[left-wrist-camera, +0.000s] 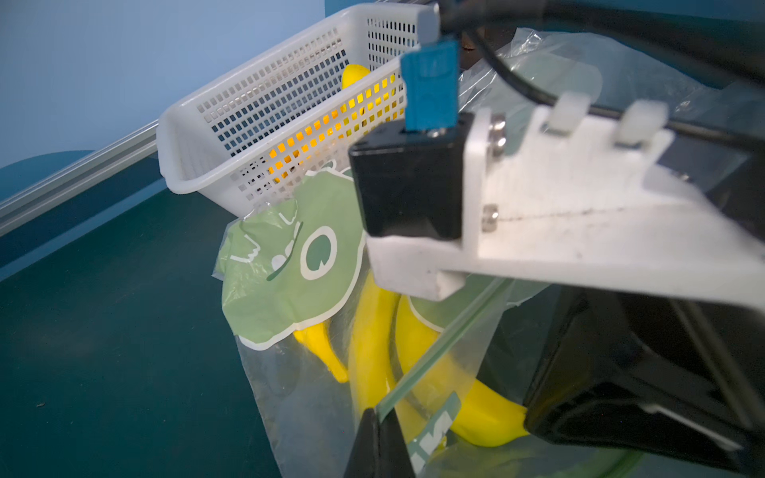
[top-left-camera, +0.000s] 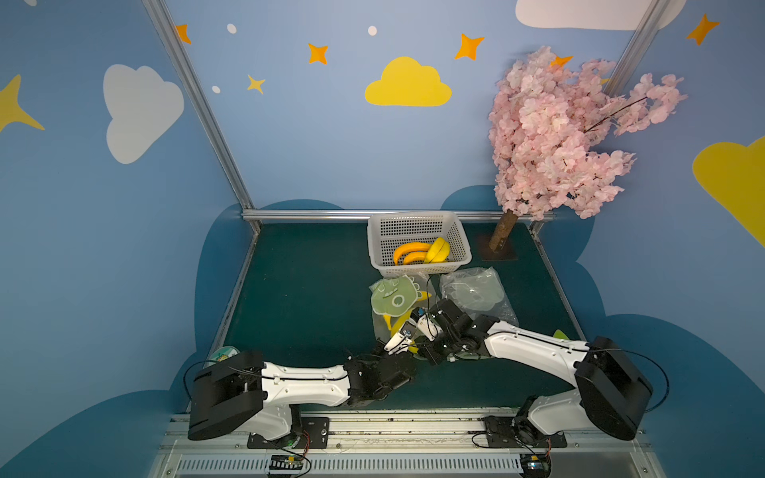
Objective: Open the zip-top bag and take out the banana
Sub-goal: Pick up the banana from the zipper food storage bag.
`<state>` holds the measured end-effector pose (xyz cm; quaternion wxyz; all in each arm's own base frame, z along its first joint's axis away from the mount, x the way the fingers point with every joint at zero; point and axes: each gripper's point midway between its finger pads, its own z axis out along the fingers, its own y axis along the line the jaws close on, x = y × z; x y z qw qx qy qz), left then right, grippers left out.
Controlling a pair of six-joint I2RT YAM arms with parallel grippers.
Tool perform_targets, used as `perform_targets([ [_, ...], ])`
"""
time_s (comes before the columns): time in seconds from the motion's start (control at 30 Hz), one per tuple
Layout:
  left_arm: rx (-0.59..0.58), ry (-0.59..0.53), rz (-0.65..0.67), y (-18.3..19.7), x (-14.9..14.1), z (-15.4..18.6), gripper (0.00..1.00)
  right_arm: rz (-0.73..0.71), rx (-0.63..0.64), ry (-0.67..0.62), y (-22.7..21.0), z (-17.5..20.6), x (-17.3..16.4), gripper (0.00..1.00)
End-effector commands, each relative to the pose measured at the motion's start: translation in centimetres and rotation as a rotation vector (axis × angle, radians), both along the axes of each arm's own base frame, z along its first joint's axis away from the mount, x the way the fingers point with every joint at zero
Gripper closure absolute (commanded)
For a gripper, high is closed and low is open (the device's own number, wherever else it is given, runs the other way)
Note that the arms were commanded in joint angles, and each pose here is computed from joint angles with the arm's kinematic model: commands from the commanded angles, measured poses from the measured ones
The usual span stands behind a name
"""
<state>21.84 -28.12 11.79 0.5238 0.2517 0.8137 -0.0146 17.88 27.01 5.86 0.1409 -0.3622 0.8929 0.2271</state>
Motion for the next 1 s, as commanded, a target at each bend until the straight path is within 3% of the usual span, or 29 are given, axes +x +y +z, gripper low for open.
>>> perform_targets([
  [0.0,0.143,-0.019,0.122,4.2,1.0,-1.3,0.97,-0.064,-0.100,0.046,-3.0,-1.8,-0.5,1.00],
  [0.33,0.176,0.001,0.108,3.4,1.6,-1.7,0.97,-0.002,0.019,0.127,-0.6,0.0,-2.0,1.00],
  [0.77,0.172,-0.001,0.031,2.2,0.1,-2.9,0.97,-0.079,0.007,0.143,-0.8,1.6,0.3,1.00],
  [0.97,0.212,0.005,0.065,2.6,0.4,-3.7,0.97,-0.049,0.055,0.186,0.0,2.2,-0.5,1.00],
])
